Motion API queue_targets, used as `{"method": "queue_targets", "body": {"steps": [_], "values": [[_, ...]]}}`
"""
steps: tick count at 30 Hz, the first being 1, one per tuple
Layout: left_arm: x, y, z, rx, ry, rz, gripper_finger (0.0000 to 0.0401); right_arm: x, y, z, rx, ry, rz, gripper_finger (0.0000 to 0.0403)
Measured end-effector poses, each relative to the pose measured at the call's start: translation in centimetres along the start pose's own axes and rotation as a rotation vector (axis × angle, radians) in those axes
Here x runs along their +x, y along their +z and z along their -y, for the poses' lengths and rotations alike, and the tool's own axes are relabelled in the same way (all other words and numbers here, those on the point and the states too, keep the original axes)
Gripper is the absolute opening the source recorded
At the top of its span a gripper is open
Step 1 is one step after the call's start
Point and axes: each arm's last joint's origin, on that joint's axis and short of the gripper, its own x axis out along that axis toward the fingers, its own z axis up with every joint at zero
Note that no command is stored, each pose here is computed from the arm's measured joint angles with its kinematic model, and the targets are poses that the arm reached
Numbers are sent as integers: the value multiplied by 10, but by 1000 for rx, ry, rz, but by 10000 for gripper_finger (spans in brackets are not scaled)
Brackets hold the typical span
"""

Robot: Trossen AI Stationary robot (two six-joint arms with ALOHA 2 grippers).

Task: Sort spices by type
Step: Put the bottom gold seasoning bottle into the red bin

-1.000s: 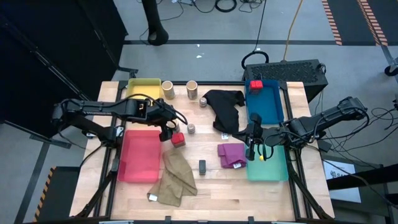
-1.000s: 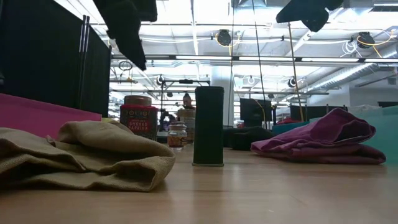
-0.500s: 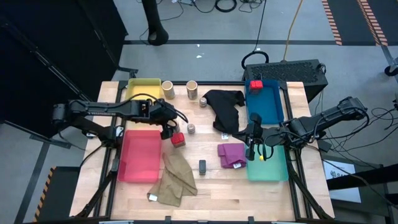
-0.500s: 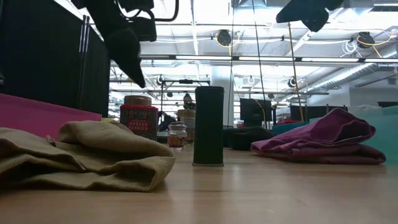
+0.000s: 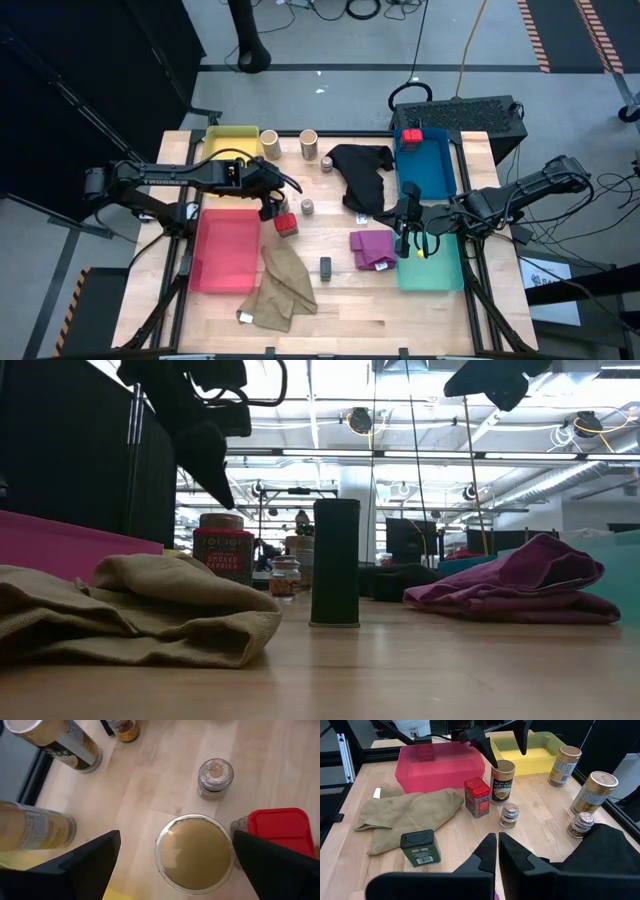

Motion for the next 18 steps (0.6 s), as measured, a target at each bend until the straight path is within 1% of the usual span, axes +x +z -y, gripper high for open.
{"method": "queue_targets", "body": {"steps": [18], "values": [[0,0,0,0,-8,-3,389,0,0,0,0,0,0,0]]}}
